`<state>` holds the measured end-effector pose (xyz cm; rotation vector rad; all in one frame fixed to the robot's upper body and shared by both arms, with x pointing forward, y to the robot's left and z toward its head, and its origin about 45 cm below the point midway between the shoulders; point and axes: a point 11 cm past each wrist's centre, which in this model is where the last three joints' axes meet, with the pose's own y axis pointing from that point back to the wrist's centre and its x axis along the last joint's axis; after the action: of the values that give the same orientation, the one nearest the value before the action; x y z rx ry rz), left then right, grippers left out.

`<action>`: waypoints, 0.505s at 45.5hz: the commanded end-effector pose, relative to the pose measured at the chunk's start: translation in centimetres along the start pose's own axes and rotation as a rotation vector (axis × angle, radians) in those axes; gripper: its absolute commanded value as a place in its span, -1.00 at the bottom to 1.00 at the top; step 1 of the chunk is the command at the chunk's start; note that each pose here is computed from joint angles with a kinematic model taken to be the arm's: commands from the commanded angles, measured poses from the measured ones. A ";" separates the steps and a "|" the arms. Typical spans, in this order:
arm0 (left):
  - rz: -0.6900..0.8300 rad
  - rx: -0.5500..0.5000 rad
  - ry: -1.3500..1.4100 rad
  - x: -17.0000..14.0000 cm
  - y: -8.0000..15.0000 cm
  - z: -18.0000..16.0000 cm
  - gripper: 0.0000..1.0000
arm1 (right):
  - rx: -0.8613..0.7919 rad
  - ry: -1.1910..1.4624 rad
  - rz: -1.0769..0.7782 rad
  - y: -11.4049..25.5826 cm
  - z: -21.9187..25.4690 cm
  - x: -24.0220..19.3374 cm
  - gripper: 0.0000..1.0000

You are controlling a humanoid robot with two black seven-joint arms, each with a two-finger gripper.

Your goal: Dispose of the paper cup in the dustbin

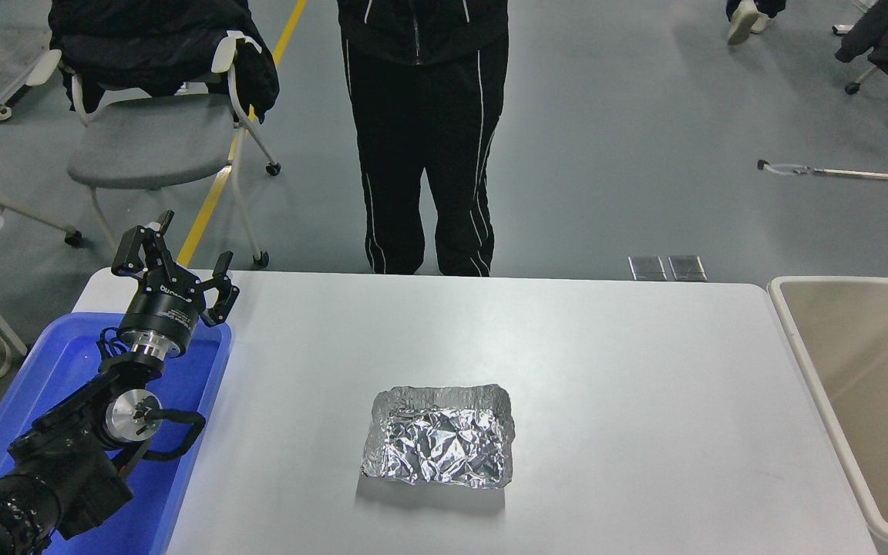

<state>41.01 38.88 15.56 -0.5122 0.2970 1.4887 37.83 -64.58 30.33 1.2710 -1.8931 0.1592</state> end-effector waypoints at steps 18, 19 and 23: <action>0.000 -0.001 0.000 0.0 0.0 0.0 1.00 | -0.422 0.230 0.034 0.9 11.0 -8.9 -1.00; 0.000 -0.001 0.000 0.0 0.0 0.0 1.00 | -0.424 0.230 0.031 0.9 11.1 -9.4 -1.00; 0.000 0.001 0.000 0.0 0.0 0.0 1.00 | -0.420 0.235 0.017 0.8 11.2 -11.5 -1.00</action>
<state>41.01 38.88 15.56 -0.5125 0.2968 1.4887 32.85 -64.66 19.88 0.9393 -1.6783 -0.0381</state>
